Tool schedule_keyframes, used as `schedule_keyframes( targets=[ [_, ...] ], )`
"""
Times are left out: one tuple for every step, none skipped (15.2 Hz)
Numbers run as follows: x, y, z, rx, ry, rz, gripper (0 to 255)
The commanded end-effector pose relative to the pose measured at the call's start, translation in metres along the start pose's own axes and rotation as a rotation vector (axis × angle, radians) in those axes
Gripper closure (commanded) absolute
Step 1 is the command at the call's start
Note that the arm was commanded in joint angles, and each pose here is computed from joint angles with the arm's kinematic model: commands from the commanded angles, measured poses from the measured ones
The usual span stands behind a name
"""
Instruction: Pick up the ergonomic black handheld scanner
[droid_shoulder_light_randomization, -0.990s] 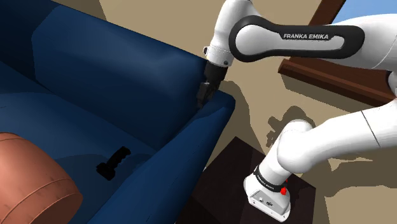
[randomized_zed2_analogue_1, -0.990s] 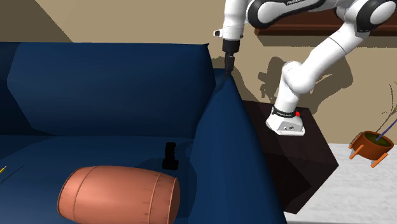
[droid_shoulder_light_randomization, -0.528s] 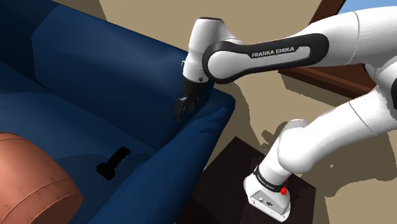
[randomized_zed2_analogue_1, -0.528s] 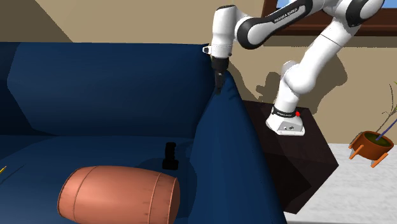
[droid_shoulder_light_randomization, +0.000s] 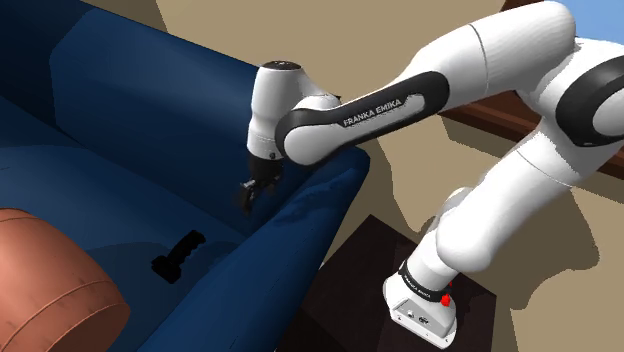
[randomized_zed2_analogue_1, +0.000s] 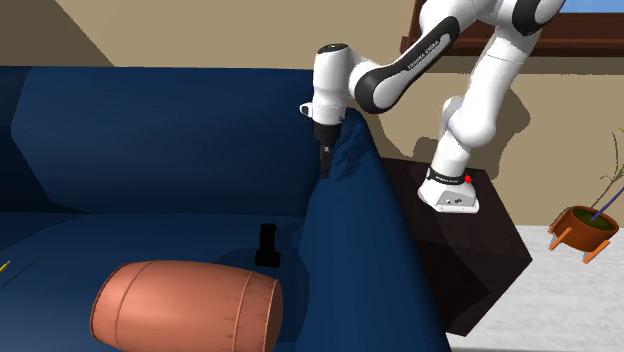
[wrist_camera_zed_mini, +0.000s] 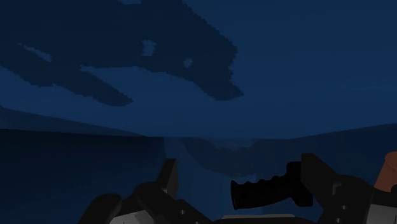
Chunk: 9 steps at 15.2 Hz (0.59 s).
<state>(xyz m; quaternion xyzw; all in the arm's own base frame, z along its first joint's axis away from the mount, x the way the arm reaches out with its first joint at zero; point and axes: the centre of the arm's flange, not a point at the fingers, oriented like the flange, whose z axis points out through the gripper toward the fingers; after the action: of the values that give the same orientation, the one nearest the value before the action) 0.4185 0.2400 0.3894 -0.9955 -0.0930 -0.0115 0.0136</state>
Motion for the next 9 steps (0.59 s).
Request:
schedule_keyframes(
  targets=[
    [0.016, -0.016, 0.020, -0.003, 0.001, -0.001, 0],
    [0.022, -0.024, 0.029, -0.006, 0.001, -0.001, 0],
    [0.028, -0.031, 0.038, -0.008, 0.001, -0.002, 0],
    [0.035, -0.039, 0.047, -0.010, 0.001, -0.003, 0],
    [0.041, -0.046, 0.056, -0.013, 0.001, -0.004, 0],
    [0.047, -0.054, 0.065, -0.015, 0.001, -0.005, 0],
    [0.054, -0.061, 0.074, -0.018, 0.001, -0.005, 0],
    [0.060, -0.069, 0.084, -0.020, 0.001, -0.006, 0],
    [0.066, -0.076, 0.093, -0.022, 0.001, -0.007, 0]
  ],
)
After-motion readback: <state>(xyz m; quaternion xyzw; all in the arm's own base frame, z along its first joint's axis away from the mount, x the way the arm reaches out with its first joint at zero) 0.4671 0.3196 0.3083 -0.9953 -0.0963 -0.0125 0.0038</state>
